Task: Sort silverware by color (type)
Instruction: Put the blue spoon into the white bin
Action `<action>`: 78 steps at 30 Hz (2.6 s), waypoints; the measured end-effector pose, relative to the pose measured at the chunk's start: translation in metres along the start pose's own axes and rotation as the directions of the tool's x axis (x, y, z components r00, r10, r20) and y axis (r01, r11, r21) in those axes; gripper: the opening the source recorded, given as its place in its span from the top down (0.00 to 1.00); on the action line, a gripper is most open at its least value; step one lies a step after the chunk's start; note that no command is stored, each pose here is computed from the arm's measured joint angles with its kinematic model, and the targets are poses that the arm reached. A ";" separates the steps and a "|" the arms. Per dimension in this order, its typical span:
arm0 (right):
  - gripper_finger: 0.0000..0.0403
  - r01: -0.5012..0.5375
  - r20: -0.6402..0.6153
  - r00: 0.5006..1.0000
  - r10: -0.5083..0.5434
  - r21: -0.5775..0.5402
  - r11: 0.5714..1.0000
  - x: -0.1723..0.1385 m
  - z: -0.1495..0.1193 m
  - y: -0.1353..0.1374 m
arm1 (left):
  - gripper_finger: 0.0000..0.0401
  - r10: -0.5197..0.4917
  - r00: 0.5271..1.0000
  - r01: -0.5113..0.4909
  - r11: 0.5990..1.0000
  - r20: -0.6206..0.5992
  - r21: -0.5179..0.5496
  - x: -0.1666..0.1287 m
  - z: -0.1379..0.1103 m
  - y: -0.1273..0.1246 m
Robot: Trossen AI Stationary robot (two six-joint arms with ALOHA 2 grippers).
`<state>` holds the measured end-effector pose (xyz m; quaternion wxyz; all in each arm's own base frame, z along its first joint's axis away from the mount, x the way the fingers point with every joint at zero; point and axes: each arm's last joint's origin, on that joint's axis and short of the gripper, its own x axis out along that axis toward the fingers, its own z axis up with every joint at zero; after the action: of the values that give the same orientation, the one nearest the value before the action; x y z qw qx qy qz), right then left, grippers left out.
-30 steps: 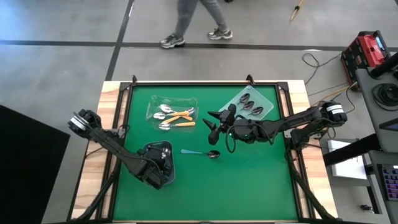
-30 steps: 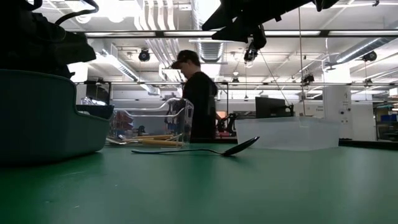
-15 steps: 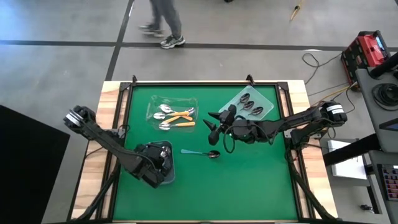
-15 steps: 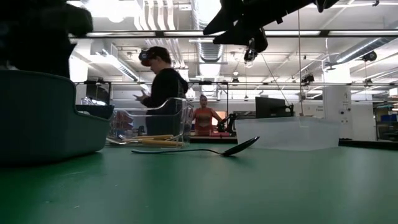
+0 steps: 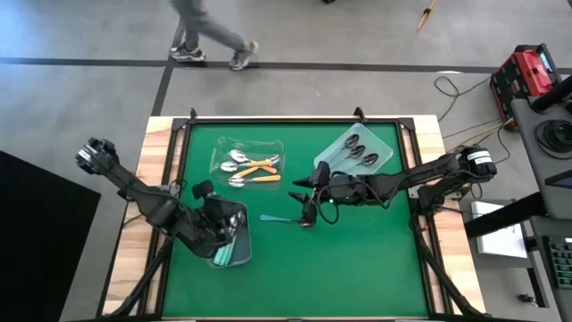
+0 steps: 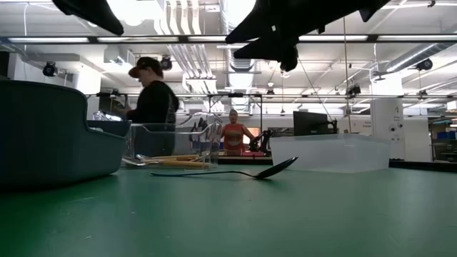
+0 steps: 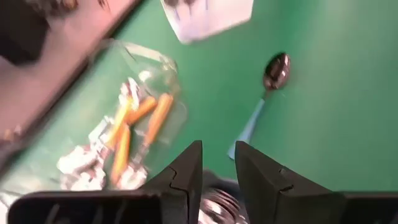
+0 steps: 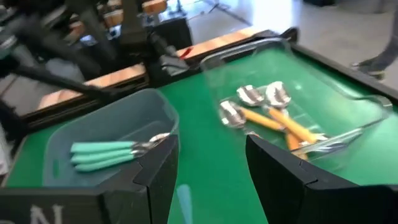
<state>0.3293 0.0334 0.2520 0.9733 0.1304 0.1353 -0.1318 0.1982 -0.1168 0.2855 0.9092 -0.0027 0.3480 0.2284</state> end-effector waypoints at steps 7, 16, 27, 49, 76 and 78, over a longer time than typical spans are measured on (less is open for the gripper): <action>0.55 -0.014 -0.056 0.998 0.013 -0.016 1.000 0.011 -0.017 0.005 | 0.81 0.009 0.992 -0.017 0.998 0.123 0.064 -0.012 0.000 0.025; 0.55 0.012 -0.151 0.988 -0.014 -0.016 1.000 0.021 -0.037 0.004 | 0.81 -0.022 0.977 -0.017 0.984 0.212 0.179 -0.010 0.002 0.035; 0.55 -0.017 -0.411 0.910 -0.049 -0.155 0.988 0.024 -0.045 0.006 | 0.81 0.077 0.964 -0.147 0.952 0.256 0.268 0.002 0.013 0.045; 0.55 -0.203 -0.729 0.673 -0.126 -0.345 0.916 0.106 -0.073 0.033 | 0.81 0.289 0.915 -0.351 0.914 0.281 0.204 0.008 0.017 0.063; 0.96 -0.243 -0.777 0.622 -0.096 -0.308 0.920 0.115 -0.082 0.016 | 0.81 0.311 0.906 -0.360 0.923 0.287 0.134 0.010 0.015 0.064; 0.97 -0.243 -0.776 0.623 -0.096 -0.309 0.920 0.115 -0.082 0.016 | 0.81 0.311 0.906 -0.358 0.925 0.287 0.126 0.010 0.015 0.064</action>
<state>0.4225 0.0466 0.1452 0.8284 -0.0135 0.5599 0.0076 0.1877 -0.0533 0.3002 0.8908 0.1677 0.2391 0.3481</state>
